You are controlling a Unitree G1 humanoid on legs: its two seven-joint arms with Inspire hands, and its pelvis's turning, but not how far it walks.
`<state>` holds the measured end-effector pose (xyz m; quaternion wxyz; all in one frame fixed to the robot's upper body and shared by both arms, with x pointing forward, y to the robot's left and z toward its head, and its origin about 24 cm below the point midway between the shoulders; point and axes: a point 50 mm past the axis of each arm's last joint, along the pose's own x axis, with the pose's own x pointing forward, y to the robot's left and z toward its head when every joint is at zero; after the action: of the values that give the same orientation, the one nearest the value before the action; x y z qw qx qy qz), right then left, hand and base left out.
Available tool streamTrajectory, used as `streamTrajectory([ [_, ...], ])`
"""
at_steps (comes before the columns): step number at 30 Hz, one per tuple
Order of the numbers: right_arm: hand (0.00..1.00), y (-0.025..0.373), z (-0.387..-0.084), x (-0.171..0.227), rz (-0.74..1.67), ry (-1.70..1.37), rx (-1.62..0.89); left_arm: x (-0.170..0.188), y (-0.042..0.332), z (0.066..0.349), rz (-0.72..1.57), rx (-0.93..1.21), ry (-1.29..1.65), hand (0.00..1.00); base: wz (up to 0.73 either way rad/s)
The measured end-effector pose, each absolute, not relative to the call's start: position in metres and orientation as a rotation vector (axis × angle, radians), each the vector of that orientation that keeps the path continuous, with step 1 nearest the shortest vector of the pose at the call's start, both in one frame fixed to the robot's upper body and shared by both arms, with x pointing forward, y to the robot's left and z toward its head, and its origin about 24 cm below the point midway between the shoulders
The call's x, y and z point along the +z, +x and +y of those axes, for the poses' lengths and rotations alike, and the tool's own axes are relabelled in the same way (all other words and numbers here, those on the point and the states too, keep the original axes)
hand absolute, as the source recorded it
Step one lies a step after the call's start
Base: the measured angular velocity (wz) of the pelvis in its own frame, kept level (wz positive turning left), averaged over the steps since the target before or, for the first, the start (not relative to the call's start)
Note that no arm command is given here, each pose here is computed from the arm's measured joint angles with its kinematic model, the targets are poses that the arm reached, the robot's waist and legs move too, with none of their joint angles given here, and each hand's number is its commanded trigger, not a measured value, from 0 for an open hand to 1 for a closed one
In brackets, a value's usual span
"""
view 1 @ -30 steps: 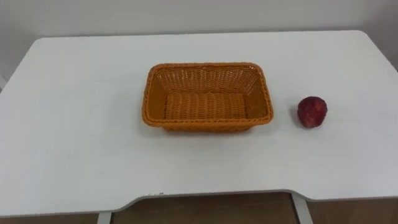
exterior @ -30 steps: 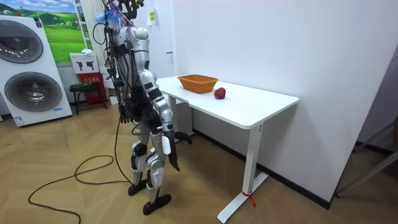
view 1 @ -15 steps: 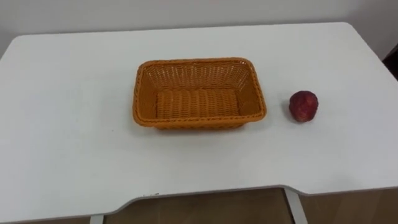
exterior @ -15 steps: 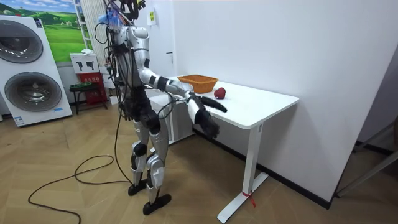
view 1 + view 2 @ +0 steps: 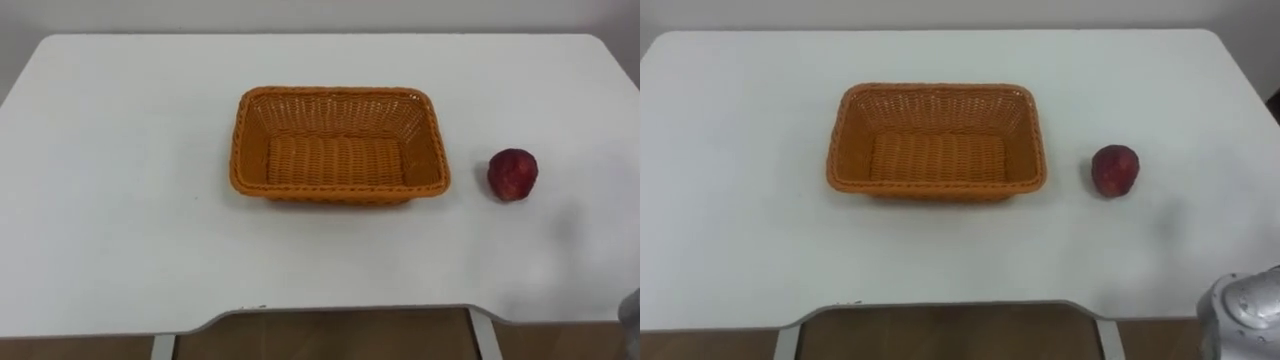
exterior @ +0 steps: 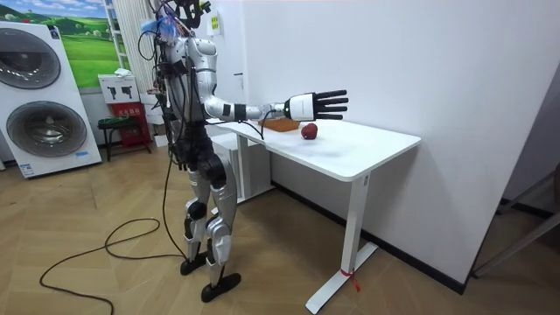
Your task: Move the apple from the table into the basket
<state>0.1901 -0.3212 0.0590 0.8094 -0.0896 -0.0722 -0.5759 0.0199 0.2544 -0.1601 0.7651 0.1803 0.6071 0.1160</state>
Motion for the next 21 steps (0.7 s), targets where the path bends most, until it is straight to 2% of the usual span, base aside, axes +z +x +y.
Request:
streamTrajectory([
  [14, 0.00, 0.214, -0.285, 0.050, -0.115, -0.272, -0.859, -0.161, 0.020, 0.251, 1.306, 0.197, 0.372, 0.00, 0.01],
  [21, 0.00, 0.216, -0.283, 0.049, -0.107, -0.275, -0.808, -0.162, 0.013, 0.250, 1.327, 0.181, 0.358, 0.00, 0.00],
])
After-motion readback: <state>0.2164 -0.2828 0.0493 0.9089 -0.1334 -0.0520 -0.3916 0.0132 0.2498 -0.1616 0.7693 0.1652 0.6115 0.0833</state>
